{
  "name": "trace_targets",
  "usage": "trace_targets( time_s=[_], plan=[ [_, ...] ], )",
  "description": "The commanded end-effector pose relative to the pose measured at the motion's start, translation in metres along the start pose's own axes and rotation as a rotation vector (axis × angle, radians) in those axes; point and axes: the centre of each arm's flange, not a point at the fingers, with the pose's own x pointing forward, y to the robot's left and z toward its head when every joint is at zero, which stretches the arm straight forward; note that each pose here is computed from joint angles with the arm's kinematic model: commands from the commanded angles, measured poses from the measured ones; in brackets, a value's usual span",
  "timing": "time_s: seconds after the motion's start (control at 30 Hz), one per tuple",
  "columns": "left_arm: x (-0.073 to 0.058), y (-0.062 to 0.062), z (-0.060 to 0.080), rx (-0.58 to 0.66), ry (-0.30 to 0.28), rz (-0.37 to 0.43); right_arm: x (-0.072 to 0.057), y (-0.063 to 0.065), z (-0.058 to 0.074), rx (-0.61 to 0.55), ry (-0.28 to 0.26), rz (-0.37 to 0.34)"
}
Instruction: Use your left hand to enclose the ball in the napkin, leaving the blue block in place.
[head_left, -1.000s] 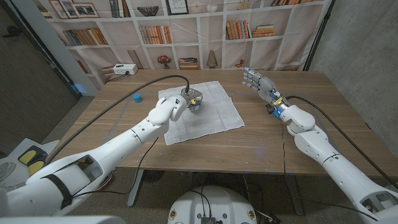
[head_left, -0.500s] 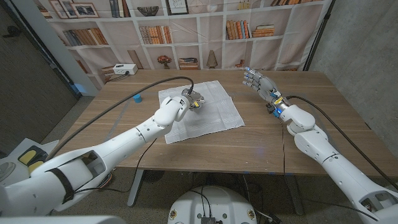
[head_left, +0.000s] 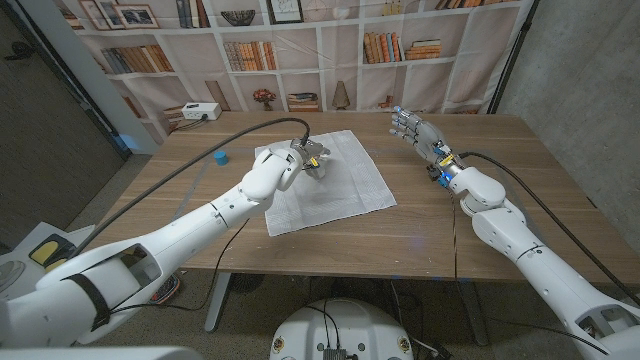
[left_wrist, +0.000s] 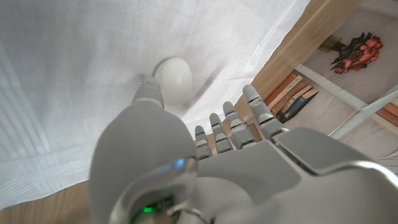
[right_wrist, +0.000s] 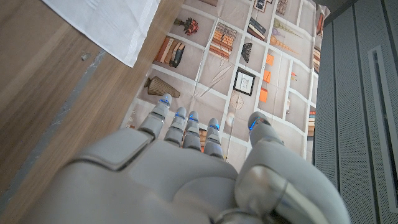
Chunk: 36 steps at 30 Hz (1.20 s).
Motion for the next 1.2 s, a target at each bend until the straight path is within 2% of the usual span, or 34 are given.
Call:
trace_targets(
  time_s=[0.03,0.23,0.53,0.87,1.1,1.2],
  plan=[
    [-0.018,0.033,0.010,-0.098,-0.135,0.122,0.003,0.001,0.001,0.000,-0.004,-0.011],
    [-0.016,0.047,0.029,-0.068,-0.227,0.114,0.002,0.000,0.002,-0.005,-0.010,-0.021],
    [-0.006,0.059,0.055,-0.045,-0.343,0.088,-0.001,-0.002,0.003,-0.005,-0.013,-0.033],
    [0.000,0.061,0.085,-0.026,-0.450,0.055,-0.002,-0.004,0.000,-0.002,-0.012,-0.039],
    [-0.004,0.061,0.106,-0.004,-0.525,0.068,-0.003,-0.006,-0.002,0.002,-0.010,-0.039],
    [-0.005,0.061,0.111,0.007,-0.539,0.074,-0.003,-0.006,-0.003,0.007,-0.010,-0.040]
  ],
)
